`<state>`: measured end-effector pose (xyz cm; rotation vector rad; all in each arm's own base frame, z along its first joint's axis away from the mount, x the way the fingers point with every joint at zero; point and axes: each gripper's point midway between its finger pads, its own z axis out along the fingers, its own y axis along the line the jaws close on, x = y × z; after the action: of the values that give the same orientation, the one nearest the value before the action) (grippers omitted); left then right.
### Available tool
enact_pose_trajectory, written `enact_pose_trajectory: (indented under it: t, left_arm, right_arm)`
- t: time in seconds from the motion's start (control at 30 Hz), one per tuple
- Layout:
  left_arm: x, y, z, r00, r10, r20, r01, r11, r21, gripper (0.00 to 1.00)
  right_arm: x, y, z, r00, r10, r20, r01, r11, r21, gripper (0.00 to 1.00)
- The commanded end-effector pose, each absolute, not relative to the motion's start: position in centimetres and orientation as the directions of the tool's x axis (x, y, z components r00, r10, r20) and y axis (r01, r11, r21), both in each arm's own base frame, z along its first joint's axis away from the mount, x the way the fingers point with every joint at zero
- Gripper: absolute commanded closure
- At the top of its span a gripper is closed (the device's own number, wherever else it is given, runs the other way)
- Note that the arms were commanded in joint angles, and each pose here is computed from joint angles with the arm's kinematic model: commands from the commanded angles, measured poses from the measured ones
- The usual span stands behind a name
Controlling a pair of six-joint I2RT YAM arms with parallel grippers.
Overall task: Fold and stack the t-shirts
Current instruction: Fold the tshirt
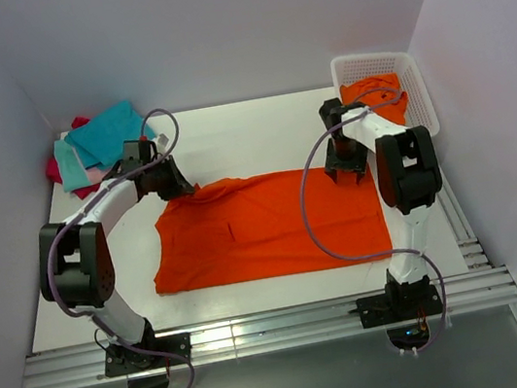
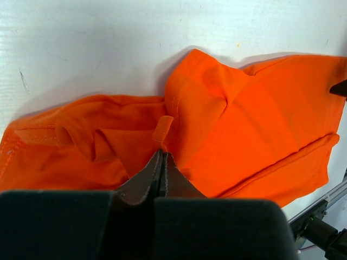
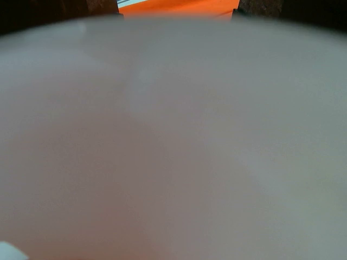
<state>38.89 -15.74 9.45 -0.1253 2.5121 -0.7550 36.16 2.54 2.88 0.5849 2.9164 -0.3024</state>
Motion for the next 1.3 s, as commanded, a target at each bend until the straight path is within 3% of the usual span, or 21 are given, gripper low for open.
enact_pose_trajectory:
  t: [0.0,0.13,0.3,0.47,0.9,1.1,1.27]
  left_arm:
    - [38.9,-16.2,11.6,-0.837,-0.224,-0.499,0.11,0.825,-0.555,1.0]
    - [38.4,-15.5,11.5,-0.83,-0.213,-0.515,0.106,0.846,-0.522,1.0]
    - [39.0,-12.2,11.4,-0.777,-0.227,-0.588,0.016,0.926,-0.378,1.0]
    - [39.8,-9.8,10.7,-0.764,-0.242,-0.599,-0.078,0.955,-0.287,1.0]
    - [43.3,-1.9,11.6,-0.696,-0.369,-0.616,-0.328,0.927,-0.185,1.0]
    - [44.5,-1.6,10.7,-0.716,-0.384,-0.584,-0.324,0.923,-0.209,1.0]
    - [44.8,-2.1,10.6,-0.717,-0.384,-0.581,-0.305,0.923,-0.233,1.0]
  right_arm:
    - [38.4,4.7,5.1,-0.909,0.319,-0.268,0.358,0.927,-0.111,0.32]
    - [37.1,6.6,4.4,-0.919,0.314,-0.237,0.343,0.935,-0.088,0.32]
    - [37.4,7.6,7.8,-0.884,0.298,-0.361,0.34,0.939,-0.056,0.32]
    - [38.7,8.3,10.7,-0.87,0.279,-0.407,0.322,0.946,-0.04,0.32]
    - [39.2,8.8,10.2,-0.894,0.242,-0.376,0.28,0.959,-0.048,0.33]
    - [40.9,8.6,7.9,-0.927,0.191,-0.323,0.242,0.962,-0.126,0.33]
    - [44.1,9.2,7.5,-0.923,0.183,-0.338,0.234,0.965,-0.118,0.33]
